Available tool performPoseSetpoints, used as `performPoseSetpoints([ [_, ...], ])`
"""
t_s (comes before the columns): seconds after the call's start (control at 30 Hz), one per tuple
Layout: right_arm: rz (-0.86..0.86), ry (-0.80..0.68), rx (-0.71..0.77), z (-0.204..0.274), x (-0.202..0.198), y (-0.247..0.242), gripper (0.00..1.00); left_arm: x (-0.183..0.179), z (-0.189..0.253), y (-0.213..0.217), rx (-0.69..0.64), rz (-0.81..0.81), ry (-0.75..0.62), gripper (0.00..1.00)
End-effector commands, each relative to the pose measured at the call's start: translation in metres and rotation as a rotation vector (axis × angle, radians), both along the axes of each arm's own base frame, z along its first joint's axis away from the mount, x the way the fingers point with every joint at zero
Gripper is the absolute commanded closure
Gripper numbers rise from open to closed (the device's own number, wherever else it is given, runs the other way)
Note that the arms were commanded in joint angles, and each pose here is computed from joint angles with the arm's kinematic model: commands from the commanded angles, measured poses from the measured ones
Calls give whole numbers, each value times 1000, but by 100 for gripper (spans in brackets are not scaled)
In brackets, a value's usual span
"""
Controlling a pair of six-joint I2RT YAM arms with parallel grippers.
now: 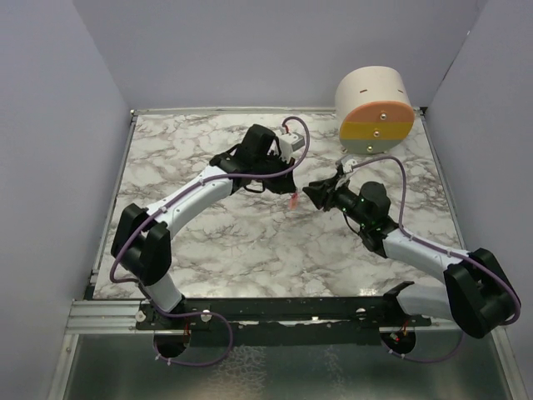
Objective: Put the keys on the keyring
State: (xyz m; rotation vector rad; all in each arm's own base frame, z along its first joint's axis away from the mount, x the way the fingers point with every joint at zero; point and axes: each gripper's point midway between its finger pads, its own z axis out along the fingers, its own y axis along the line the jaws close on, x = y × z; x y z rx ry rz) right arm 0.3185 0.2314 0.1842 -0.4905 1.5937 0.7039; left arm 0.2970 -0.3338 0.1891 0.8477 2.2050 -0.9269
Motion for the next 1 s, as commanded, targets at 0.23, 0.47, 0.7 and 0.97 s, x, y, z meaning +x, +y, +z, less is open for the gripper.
performPoseSetpoints([
  [0.23,164,0,6,5,-15,15,75,1,-4,-8,15,-180,-35,100],
  [0.47,209,7,-1,-1,-17,19,76,0,3,-7,-14,-235,-58,100],
  [0.7,232,2,-4,-2,-19,21,77,-10,8,-7,-39,-307,-87,100],
  [0.97,254,-2,-5,-2,-22,23,78,-16,7,-7,-51,-357,-91,100],
])
